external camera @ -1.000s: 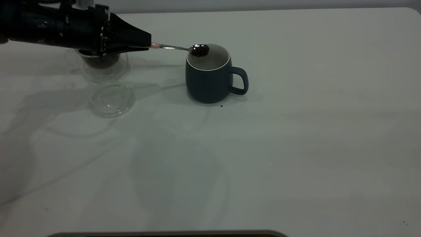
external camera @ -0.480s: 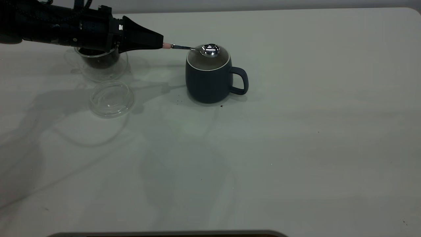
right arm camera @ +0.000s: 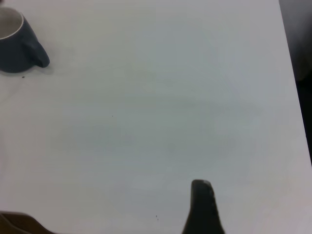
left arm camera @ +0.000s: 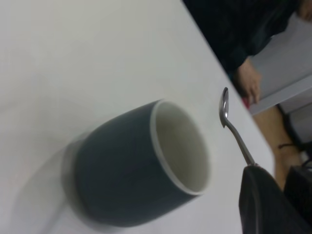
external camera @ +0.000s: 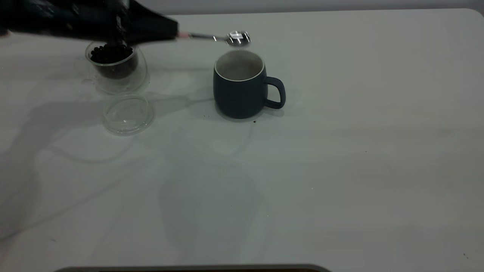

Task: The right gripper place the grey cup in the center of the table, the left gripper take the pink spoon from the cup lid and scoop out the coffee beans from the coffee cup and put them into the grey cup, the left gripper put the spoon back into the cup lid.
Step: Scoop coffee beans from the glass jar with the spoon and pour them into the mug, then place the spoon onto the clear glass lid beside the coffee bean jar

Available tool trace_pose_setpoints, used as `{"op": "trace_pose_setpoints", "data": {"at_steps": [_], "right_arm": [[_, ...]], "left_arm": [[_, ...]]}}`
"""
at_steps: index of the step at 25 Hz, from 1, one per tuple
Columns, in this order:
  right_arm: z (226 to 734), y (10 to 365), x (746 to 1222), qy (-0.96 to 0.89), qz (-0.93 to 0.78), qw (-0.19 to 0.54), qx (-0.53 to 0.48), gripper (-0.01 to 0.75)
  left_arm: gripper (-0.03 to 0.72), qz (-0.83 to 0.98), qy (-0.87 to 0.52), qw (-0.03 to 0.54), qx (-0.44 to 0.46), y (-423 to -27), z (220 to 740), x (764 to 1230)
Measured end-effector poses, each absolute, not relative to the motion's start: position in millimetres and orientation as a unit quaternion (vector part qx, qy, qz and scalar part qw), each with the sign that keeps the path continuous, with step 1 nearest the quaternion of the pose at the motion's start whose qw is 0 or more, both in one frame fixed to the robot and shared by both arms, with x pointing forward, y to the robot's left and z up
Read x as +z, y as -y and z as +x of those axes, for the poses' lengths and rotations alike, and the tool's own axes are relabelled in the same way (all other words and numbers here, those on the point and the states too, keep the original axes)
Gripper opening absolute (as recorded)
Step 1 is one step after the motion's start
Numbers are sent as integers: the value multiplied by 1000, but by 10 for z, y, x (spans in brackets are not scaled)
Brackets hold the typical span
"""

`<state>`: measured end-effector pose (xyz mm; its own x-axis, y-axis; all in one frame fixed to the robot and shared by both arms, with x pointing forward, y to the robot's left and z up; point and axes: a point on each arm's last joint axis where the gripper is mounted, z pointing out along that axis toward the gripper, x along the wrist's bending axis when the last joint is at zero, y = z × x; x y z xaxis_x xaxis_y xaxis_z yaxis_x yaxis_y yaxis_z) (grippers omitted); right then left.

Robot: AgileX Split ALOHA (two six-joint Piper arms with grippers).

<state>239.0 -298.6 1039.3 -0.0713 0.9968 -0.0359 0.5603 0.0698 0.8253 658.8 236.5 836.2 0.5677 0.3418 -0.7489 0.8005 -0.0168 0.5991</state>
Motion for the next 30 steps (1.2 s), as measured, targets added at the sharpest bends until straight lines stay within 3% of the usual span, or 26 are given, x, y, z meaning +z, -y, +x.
{"op": "trace_pose_setpoints", "data": {"at_steps": [7, 20, 30], "right_arm": [[2390, 2986, 10393, -653, 596, 330, 331, 591], [2390, 2986, 10393, -653, 596, 330, 331, 591], [2390, 2986, 10393, -653, 596, 330, 331, 591]], "left_arm": [[115, 655, -480, 545, -207, -2992, 6581, 8722], [115, 594, -592, 494, -231, -3945, 5857, 8358], [115, 580, -635, 458, -225, -4161, 5749, 8279]]}}
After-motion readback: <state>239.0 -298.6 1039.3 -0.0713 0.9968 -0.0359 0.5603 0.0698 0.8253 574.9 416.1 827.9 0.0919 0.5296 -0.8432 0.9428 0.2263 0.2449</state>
